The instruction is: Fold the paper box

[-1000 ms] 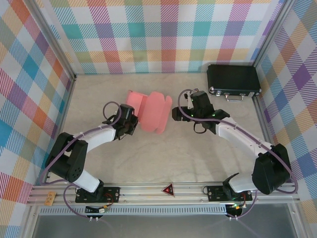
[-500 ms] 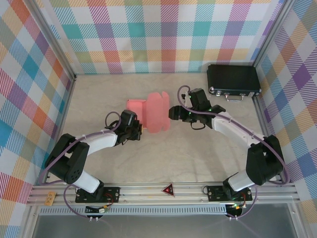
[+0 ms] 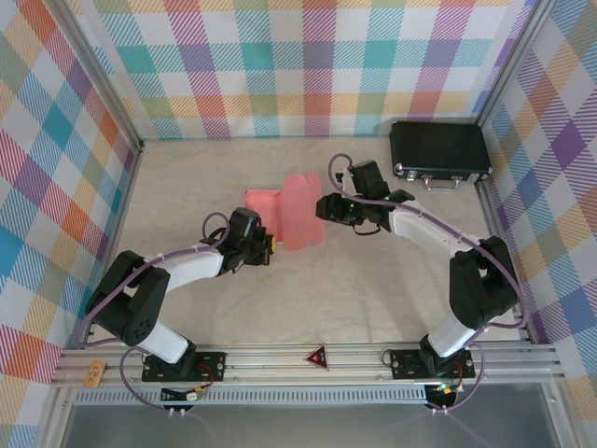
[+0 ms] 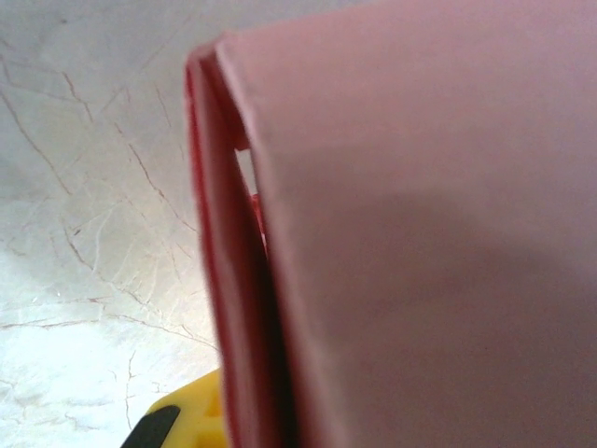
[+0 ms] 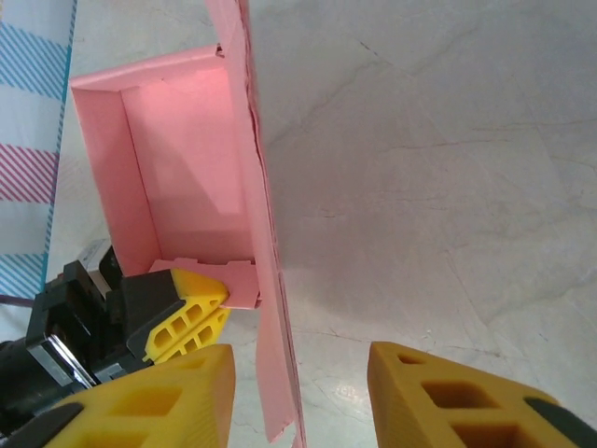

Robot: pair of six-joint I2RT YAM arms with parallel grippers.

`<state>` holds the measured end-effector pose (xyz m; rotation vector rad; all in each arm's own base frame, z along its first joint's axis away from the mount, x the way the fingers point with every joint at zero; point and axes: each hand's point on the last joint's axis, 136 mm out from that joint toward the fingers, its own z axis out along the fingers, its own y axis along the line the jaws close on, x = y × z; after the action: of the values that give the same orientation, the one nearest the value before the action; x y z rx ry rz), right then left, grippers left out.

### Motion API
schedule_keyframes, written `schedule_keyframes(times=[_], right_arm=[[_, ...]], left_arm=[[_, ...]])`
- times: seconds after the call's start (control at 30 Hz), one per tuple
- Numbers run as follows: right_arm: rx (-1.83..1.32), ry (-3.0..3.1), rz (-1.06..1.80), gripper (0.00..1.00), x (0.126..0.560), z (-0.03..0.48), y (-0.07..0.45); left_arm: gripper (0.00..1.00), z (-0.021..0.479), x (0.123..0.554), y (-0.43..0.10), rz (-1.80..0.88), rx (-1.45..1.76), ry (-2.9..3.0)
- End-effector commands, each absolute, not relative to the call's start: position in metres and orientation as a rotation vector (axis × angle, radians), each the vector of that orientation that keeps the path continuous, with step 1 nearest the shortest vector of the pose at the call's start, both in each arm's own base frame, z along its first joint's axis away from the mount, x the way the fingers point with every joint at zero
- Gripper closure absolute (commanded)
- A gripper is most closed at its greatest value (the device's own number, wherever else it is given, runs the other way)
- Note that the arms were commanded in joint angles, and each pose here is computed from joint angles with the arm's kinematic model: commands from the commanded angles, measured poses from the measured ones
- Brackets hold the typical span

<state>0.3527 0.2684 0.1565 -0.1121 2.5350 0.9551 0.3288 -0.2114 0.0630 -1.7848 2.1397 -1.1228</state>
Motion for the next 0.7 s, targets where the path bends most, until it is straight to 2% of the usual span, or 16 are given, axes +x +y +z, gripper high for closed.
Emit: schedule_keyframes(times=[0.0,0.27,0.47,0.57,0.67], right_arm=[[-0.122,2.514,0.983,0.66,0.3585,0.1637,0.2716],[-0.145,2.5,0.998,0.87,0.3572,0.1644,0.2735],[-0.157,2.485,0.992,0.98,0.3575,0.1668,0.2726],[-0.163,2.49,0.981,1.0,0.3562,0.1673,0.2715],[-0.165,2.486,0.97,1.0,0.3552,0.1696,0.2693]], left_arm=[[1.0,0.0654,0.3233,-0.2194,-1.146,-1.807,2.158],[1.0,0.0664,0.3218,-0.2198,-1.135,-1.802,2.168],[0.98,0.0672,0.3218,-0.2206,-1.137,-1.802,2.169],[0.81,0.0661,0.3216,-0.2212,-1.138,-1.798,2.172],[0.54,0.0658,0.3228,-0.2233,-1.151,-1.791,2.175]])
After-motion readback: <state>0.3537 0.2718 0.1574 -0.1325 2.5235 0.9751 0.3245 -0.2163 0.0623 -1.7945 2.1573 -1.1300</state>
